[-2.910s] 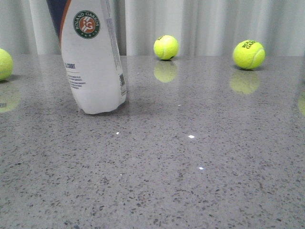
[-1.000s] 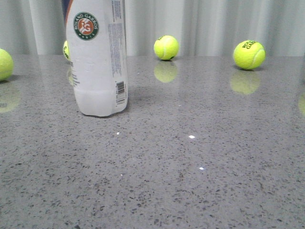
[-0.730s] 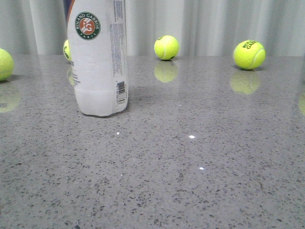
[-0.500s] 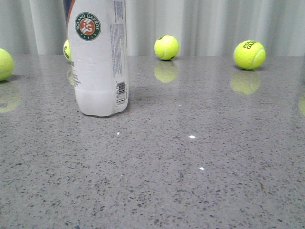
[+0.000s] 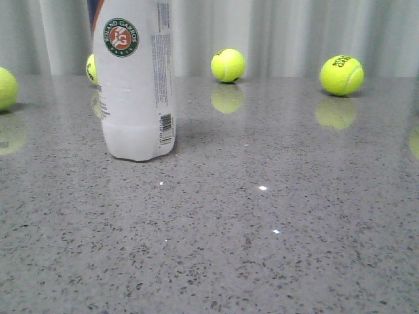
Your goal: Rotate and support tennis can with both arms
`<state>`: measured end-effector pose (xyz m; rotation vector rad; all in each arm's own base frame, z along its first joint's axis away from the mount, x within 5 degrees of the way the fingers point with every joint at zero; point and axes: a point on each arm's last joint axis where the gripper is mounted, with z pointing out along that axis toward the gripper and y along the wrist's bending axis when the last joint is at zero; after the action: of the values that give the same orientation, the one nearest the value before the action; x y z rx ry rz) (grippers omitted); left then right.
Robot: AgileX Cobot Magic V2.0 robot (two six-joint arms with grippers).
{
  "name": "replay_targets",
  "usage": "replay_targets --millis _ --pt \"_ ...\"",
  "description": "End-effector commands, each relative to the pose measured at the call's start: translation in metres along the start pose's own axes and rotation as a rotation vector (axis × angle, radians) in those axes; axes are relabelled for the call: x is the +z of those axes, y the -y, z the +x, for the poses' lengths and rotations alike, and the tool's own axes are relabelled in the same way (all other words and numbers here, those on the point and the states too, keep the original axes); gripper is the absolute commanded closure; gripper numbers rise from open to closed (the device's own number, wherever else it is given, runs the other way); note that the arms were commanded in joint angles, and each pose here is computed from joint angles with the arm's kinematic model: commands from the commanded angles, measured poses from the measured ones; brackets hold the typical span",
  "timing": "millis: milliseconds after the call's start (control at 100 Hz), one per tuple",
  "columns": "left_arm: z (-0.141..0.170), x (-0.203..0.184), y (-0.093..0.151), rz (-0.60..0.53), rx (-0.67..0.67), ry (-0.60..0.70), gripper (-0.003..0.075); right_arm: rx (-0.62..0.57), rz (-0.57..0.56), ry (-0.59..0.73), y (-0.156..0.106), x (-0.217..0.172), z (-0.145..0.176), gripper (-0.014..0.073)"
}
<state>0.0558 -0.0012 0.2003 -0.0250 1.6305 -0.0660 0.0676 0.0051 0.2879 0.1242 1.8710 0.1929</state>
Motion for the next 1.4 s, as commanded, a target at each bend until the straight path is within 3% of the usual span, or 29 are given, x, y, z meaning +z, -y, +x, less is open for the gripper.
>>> replay_targets --millis 0,980,1170,1390 --pt "0.007 0.000 0.000 0.001 -0.007 0.064 0.0741 -0.005 -0.013 0.096 -0.003 -0.002 -0.015 0.0661" --pt "0.007 0.000 0.000 0.001 -0.007 0.064 0.0741 -0.006 -0.013 0.110 -0.002 -0.004 -0.014 0.0661" --pt "0.007 0.000 0.000 0.001 -0.007 0.064 0.0741 -0.105 0.051 0.268 0.005 -0.003 -0.005 0.0661" --pt "0.007 0.000 0.000 0.001 -0.007 0.064 0.0741 -0.118 0.085 0.476 0.016 0.003 0.031 0.0661"
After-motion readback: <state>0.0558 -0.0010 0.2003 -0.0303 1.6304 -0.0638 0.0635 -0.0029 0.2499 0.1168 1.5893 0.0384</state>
